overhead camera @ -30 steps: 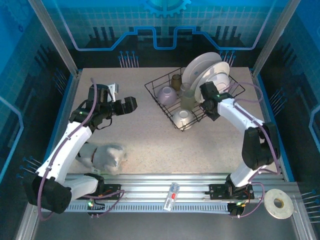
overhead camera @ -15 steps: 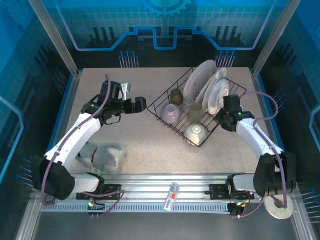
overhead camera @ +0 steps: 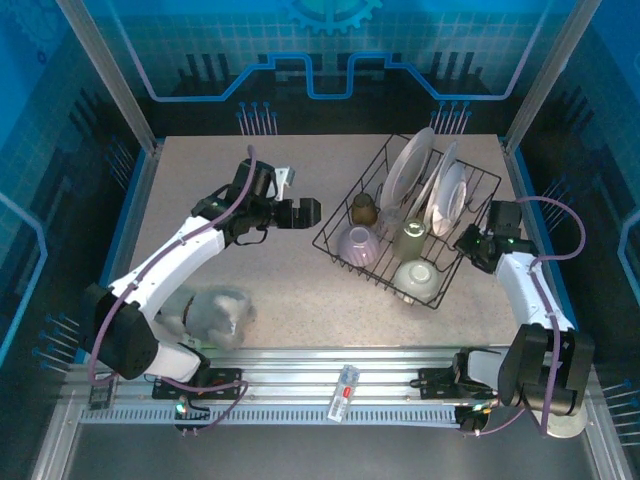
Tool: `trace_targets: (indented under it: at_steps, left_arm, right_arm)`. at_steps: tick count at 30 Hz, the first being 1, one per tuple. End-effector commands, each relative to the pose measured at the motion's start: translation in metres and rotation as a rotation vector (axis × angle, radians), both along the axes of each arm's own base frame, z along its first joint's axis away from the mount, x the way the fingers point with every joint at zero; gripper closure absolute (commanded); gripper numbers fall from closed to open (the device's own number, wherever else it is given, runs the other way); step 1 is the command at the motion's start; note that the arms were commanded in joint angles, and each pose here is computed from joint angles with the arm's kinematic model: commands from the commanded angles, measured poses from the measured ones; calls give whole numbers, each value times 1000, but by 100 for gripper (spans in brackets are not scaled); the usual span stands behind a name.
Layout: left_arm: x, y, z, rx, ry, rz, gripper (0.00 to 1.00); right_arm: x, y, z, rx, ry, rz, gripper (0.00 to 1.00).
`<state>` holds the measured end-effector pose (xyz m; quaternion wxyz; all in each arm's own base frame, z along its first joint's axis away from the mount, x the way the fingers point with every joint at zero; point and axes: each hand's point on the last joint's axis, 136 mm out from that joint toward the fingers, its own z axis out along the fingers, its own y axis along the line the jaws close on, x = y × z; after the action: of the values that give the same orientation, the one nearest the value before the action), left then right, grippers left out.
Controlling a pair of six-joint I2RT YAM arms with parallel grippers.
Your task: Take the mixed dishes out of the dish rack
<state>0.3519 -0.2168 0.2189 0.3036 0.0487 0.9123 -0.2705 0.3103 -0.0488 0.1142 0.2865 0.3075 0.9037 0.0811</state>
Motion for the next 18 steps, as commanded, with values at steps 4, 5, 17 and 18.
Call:
trace_targets:
  at_steps: [4,5,17,18]
  left_arm:
    - [-1,-17,6,-25,0,-39,1]
    - [-1,-18,5,-29,2,-43,1]
    - [-1,-32,7,-70,30,-84,1]
    - [0,-32,10,-70,24,-83,1]
  right_arm:
    - [19,-42,26,-137,-62,-30,96]
    - [19,-44,25,-132,-58,-33,95]
    - [44,-15,115,-175,-240,47,41]
    - [45,-12,122,-195,-245,55,37]
